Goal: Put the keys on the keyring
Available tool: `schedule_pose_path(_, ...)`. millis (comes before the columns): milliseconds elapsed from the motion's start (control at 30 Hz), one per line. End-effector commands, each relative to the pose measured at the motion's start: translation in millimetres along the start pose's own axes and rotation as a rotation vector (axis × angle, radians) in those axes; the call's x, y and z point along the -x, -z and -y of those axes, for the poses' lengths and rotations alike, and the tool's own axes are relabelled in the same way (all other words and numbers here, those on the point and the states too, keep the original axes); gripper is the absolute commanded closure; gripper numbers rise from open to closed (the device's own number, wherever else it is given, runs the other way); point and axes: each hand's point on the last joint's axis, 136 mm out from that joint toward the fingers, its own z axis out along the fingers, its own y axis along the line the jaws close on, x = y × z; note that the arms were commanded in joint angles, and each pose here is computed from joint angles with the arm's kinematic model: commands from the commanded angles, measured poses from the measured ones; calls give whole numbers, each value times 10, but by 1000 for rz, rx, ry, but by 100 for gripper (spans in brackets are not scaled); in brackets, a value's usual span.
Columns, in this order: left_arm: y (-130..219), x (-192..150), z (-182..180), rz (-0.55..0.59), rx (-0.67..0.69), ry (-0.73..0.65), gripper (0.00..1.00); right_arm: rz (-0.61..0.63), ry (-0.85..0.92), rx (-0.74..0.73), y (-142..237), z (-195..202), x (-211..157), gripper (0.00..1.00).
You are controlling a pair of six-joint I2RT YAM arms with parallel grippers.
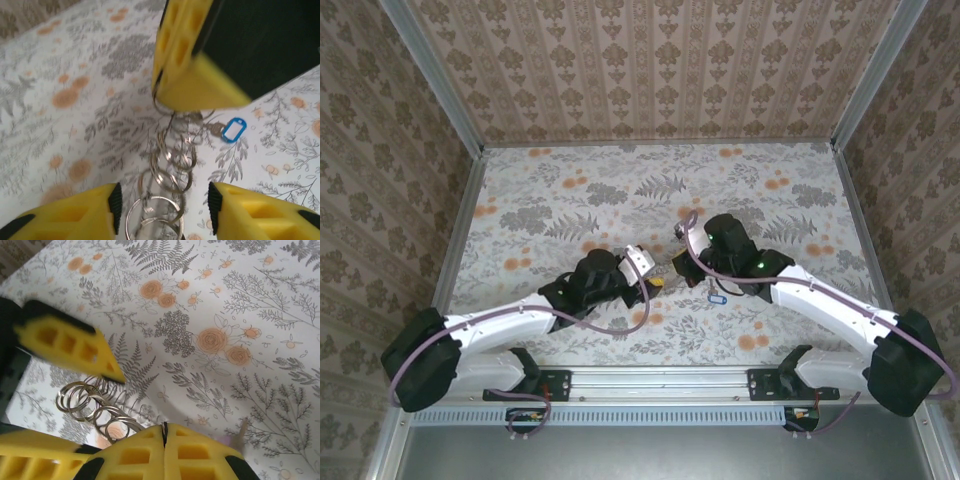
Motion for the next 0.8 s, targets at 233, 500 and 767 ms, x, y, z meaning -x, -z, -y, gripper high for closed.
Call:
schedule_pose_path(233, 722, 519, 272, 165, -177, -75, 37, 201, 553, 254, 383, -481, 325, 100)
schedule_pose_path(500, 863, 539, 54, 157, -165, -42, 58, 276, 661, 440, 552, -792, 380, 100)
schedule_pose_path(767, 611, 583, 166, 181, -293, -31, 61, 333, 664, 448, 586, -830, 475, 100)
